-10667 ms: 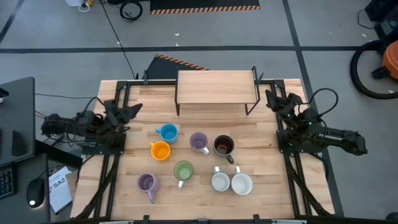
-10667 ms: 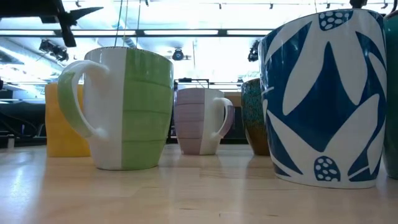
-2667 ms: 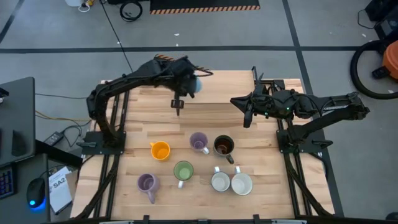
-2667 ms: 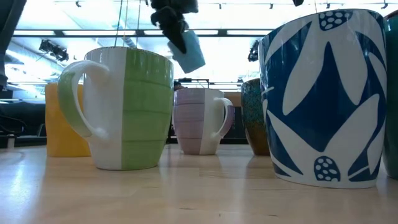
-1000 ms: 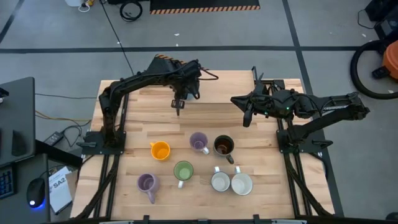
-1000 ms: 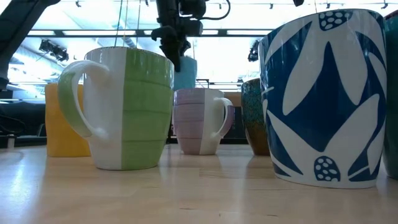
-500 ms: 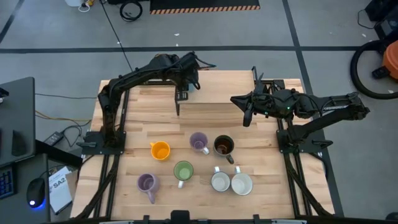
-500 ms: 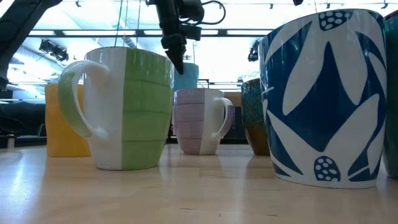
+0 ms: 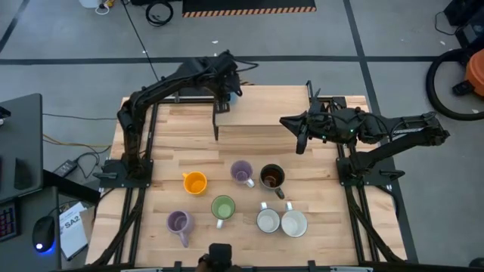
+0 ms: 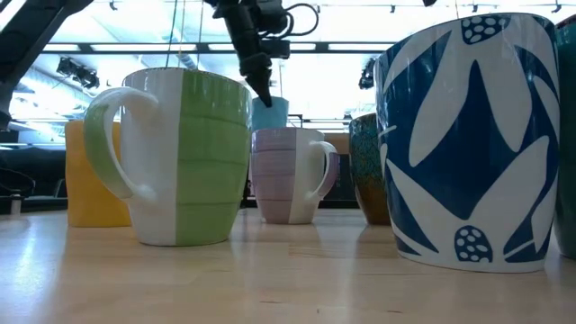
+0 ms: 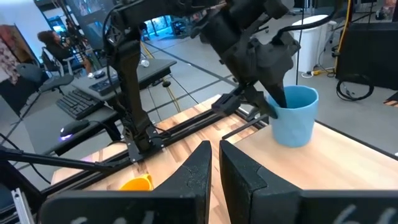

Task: Place coffee mugs
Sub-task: Put the blue mug on the shelf

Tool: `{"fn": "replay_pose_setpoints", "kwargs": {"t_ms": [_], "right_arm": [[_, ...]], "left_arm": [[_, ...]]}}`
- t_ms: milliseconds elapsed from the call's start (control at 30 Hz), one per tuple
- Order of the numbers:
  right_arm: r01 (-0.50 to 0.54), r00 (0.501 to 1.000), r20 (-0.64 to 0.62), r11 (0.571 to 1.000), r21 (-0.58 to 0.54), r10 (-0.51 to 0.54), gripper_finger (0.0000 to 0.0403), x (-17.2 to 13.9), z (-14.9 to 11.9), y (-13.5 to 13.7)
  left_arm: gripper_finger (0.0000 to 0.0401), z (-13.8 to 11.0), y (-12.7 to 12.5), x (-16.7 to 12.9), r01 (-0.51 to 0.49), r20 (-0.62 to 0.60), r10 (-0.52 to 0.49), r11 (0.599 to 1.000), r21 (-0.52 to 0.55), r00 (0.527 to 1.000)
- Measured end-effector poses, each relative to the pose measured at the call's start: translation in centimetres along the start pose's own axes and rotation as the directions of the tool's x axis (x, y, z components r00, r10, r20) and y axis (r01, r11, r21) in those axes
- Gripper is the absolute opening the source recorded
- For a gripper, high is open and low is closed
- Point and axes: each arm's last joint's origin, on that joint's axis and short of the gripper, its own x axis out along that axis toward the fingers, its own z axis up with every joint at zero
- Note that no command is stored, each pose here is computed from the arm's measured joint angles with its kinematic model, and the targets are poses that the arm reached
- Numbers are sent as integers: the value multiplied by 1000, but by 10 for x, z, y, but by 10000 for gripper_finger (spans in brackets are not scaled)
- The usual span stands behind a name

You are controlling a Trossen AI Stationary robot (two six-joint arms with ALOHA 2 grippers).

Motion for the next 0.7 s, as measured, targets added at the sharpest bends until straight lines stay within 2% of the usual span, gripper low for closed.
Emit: {"fn": "replay_pose_setpoints", "kwargs": {"t_ms": [500, 700], "right_arm": [[47, 998, 31, 999, 11, -47, 38, 0, 2, -1], [64, 997, 37, 998, 8, -64, 38, 0, 2, -2]], "left_arm": [[127, -13, 20, 2, -21, -17, 21, 1000, 14, 1000], [127, -14, 22, 2, 5, 4, -5, 1000, 1, 1000]]}}
